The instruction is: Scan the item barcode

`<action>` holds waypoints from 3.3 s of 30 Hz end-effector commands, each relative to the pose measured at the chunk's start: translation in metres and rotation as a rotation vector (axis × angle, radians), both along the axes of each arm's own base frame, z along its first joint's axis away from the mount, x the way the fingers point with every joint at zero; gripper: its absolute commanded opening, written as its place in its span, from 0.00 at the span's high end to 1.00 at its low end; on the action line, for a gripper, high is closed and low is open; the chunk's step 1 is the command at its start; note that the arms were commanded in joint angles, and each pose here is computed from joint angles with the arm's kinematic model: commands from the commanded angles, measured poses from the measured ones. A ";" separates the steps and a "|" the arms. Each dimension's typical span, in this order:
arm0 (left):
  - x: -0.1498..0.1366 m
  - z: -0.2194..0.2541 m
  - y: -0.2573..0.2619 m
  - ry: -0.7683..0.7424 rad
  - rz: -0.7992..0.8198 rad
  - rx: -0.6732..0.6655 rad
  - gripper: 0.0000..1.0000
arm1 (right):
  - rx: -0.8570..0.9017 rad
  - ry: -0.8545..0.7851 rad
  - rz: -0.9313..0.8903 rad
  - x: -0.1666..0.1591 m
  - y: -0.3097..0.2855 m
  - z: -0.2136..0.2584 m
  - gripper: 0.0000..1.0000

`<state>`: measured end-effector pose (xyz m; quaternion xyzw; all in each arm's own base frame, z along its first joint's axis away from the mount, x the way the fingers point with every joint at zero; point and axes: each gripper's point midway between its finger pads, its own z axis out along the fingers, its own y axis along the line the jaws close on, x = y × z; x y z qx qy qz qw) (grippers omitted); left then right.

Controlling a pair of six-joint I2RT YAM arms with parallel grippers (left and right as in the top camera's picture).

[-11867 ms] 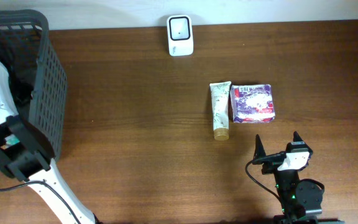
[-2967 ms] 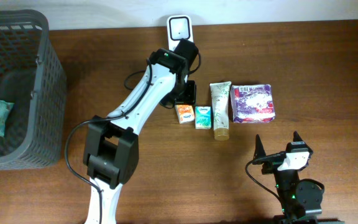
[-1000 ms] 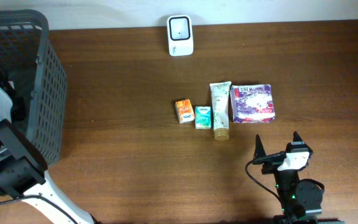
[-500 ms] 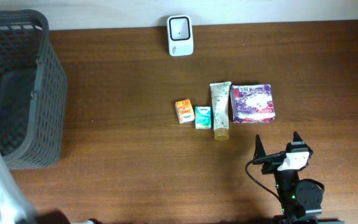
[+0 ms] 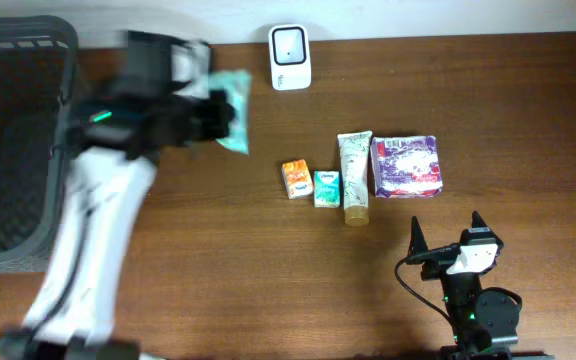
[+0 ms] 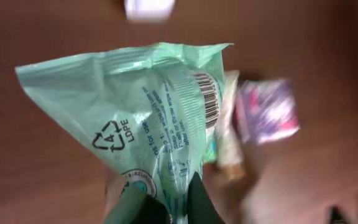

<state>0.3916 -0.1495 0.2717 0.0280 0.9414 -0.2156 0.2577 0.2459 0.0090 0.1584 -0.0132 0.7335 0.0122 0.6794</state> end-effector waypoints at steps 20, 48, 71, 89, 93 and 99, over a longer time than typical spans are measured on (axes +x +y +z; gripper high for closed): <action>0.018 -0.115 -0.018 0.382 -0.215 0.168 0.03 | -0.001 0.006 -0.012 0.000 -0.003 -0.004 0.01; 0.050 -0.183 0.030 0.329 -0.010 0.413 1.00 | -0.001 0.006 -0.012 0.000 -0.003 -0.004 0.01; 0.049 0.001 0.013 0.122 -0.001 0.211 0.21 | -0.001 0.006 -0.012 0.000 -0.003 -0.004 0.01; 0.032 0.074 0.130 0.010 0.266 0.187 0.01 | -0.001 0.006 -0.012 0.000 -0.003 -0.004 0.01; 0.032 0.074 0.130 0.010 0.266 0.187 0.01 | -0.001 0.006 -0.012 0.000 -0.003 -0.004 0.01; 0.032 0.074 0.131 0.010 0.268 0.190 0.01 | -0.001 0.006 -0.012 0.000 -0.003 -0.004 0.01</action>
